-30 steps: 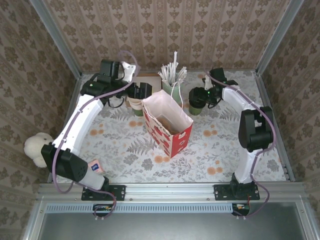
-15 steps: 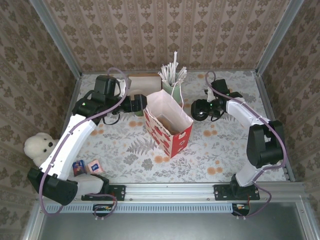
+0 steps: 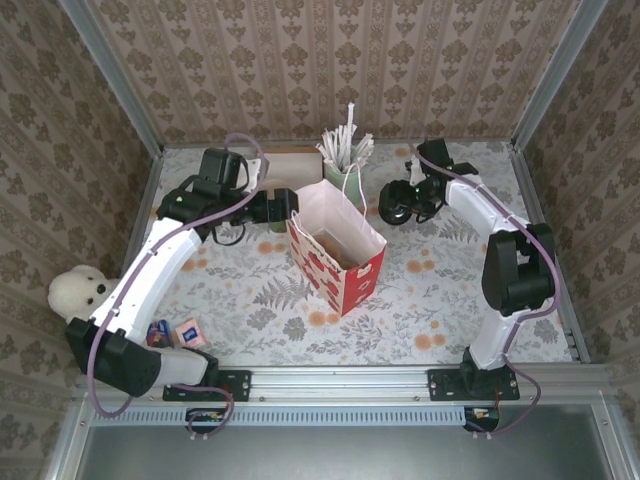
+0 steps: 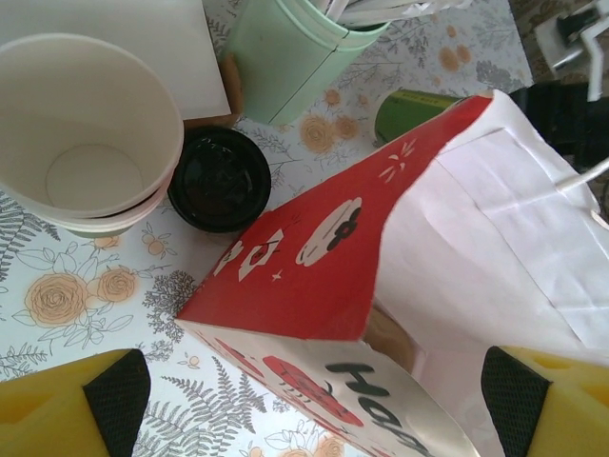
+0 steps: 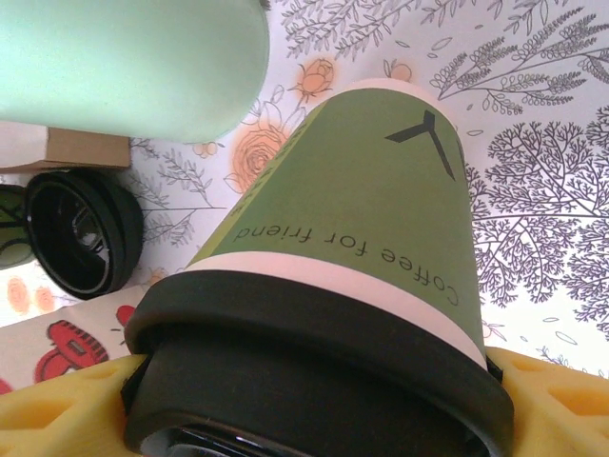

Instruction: Pack the takeout coffee

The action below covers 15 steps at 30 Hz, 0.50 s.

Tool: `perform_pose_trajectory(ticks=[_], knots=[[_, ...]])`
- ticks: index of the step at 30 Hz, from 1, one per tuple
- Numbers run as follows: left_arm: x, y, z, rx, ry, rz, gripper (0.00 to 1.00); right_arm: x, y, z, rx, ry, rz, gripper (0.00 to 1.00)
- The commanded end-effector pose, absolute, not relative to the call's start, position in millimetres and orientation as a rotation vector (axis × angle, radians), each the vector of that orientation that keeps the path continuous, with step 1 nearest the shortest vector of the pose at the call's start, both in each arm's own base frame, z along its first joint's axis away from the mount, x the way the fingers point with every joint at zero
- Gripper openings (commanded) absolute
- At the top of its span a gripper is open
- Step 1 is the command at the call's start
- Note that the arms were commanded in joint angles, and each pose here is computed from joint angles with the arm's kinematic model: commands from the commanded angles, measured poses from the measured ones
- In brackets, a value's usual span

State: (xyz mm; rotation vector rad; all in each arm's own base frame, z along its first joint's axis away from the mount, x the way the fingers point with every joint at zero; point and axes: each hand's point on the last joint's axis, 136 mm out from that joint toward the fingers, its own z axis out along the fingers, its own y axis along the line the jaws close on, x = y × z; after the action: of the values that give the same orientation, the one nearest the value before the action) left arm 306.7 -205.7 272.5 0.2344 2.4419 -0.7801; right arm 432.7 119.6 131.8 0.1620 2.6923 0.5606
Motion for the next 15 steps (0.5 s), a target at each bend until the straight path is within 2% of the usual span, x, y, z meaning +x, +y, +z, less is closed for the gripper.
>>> perform_pose_trajectory(ticks=[1,7,15], knots=[[311.0,-211.0,285.9,0.299,2.405,-0.813,0.93,419.8,122.0,137.0,0.165,2.774,0.597,0.81],[304.7,-207.8,300.0,0.377,2.329,-0.802,0.96,387.3,113.4,147.4,0.16,2.869,0.57,0.81],[295.8,-197.1,311.2,0.44,2.218,-0.788,0.99,308.6,105.1,161.0,0.234,3.023,0.579,0.81]])
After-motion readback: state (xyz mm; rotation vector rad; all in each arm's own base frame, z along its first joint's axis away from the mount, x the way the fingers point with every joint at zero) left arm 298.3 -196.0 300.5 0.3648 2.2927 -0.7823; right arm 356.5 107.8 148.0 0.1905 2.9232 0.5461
